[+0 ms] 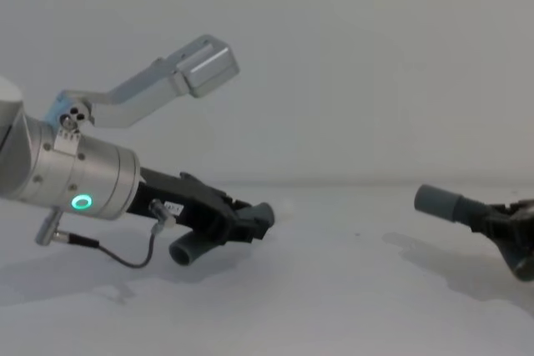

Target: Use both hands to pick up one end of the pipe from the table, align the ends, and insert them.

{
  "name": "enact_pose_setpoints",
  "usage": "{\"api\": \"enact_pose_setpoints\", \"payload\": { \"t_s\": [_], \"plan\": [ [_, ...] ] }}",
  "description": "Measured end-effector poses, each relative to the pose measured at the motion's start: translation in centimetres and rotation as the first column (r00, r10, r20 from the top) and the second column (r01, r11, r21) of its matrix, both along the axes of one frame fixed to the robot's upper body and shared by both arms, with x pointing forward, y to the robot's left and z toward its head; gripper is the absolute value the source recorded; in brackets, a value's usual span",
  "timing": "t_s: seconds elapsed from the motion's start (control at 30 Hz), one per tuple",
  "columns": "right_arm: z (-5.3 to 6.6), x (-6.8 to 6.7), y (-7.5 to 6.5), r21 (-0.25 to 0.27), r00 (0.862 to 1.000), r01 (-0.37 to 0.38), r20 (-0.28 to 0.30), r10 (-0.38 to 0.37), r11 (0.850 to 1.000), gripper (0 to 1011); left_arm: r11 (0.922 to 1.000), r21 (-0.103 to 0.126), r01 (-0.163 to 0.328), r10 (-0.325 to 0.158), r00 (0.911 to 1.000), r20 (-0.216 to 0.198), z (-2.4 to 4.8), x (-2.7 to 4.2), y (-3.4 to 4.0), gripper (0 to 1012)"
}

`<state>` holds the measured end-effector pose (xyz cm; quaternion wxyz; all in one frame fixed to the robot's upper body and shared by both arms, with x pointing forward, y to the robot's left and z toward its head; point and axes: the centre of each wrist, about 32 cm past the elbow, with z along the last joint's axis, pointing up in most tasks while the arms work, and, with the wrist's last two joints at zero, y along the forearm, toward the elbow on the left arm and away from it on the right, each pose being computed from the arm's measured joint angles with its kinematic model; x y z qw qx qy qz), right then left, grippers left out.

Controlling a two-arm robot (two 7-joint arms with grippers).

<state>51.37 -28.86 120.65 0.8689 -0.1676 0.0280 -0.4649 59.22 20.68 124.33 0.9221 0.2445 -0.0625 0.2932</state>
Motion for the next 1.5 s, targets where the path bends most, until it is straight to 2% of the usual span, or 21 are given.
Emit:
{"api": "enact_pose_setpoints", "payload": {
  "t_s": [0.1,0.23,0.3,0.4,0.43,0.47,0.57,0.6,0.77,0.8,0.87,0.97,1.13,1.27,1.33,1.37,1.43,1.47,1.5],
  "plan": [
    [0.0,-0.1,-0.3,-0.003,0.999,-0.016,0.045,0.016,1.0,227,0.9992,0.021,0.034,-0.035,0.999,0.027,0.63,0.28,0.11,357],
    [0.0,-0.3,-0.7,-0.012,0.994,-0.042,0.101,0.043,0.999,227,0.9944,0.053,0.091,-0.094,0.9941,0.055,1.44,0.68,0.43,357],
    [0.0,-0.3,-1.1,-0.019,0.988,-0.064,0.138,0.066,0.998,227,0.9923,0.062,0.107,-0.111,0.9919,0.061,1.69,0.81,0.56,358],
    [0.1,-0.4,-1.7,-0.029,0.979,-0.096,0.181,0.099,0.995,227,0.9837,0.084,0.159,-0.165,0.9837,0.07,2.23,1.1,0.94,358],
    [0.1,-0.4,-1.9,-0.034,0.976,-0.103,0.188,0.107,0.994,227,0.9837,0.084,0.159,-0.165,0.9837,0.07,2.23,1.1,0.94,357],
    [0.1,-0.4,-2.0,-0.036,0.973,-0.112,0.198,0.117,0.993,227,0.9792,0.094,0.18,-0.187,0.9797,0.072,2.45,1.24,1.15,357],
    [0.1,-0.4,-2.7,-0.052,0.96,-0.149,0.231,0.157,0.987,227,0.9723,0.104,0.209,-0.217,0.9733,0.074,2.7,1.38,1.4,357],
    [0.1,-0.4,-3.0,-0.061,0.952,-0.171,0.248,0.181,0.983,227,0.9667,0.111,0.23,-0.239,0.9684,0.072,2.86,1.47,1.57,357],
    [0.2,-0.4,-4.0,-0.087,0.929,-0.228,0.278,0.243,0.97,229,0.9479,0.13,0.291,-0.301,0.9508,0.071,3.48,1.81,2.08,357],
    [0.2,-0.4,-4.1,-0.092,0.923,-0.242,0.284,0.259,0.966,229,0.9479,0.13,0.291,-0.301,0.9508,0.071,3.48,1.81,2.08,357],
    [0.3,-0.4,-4.6,-0.107,0.911,-0.272,0.292,0.292,0.956,227,0.9373,0.136,0.321,-0.332,0.9405,0.071,3.7,1.97,2.24,357],
    [0.4,-0.3,-5.2,-0.125,0.891,-0.317,0.3,0.34,0.94,227,0.9298,0.14,0.34,-0.352,0.9331,0.072,3.9,2.12,2.33,357],
    [0.5,-0.2,-5.9,-0.148,0.86,-0.383,0.303,0.411,0.912,227,0.9118,0.146,0.384,-0.398,0.9137,0.083,4.34,2.48,2.3,357],
    [0.7,-0.1,-6.6,-0.169,0.825,-0.45,0.297,0.48,0.877,227,0.9012,0.148,0.407,-0.422,0.9019,0.09,4.58,2.73,2.13,357],
    [0.7,-0.1,-6.7,-0.174,0.814,-0.47,0.294,0.501,0.865,227,0.894,0.148,0.423,-0.438,0.8939,0.094,4.72,2.89,1.96,357],
    [0.8,-0.1,-6.9,-0.18,0.8,-0.493,0.29,0.525,0.851,227,0.892,0.148,0.427,-0.443,0.8916,0.095,4.75,2.94,1.91,357],
    [0.8,-0.1,-7.0,-0.186,0.789,-0.512,0.285,0.544,0.839,227,0.8861,0.147,0.44,-0.455,0.885,0.097,4.81,3.06,1.75,357],
    [0.9,-0.1,-7.1,-0.19,0.777,-0.53,0.281,0.563,0.827,227,0.8836,0.146,0.445,-0.46,0.8822,0.098,4.84,3.09,1.69,357],
    [0.9,-0.1,-7.1,-0.191,0.774,-0.535,0.279,0.568,0.823,227,0.8816,0.145,0.449,-0.465,0.8801,0.098,4.85,3.13,1.6,357]
  ]
}}
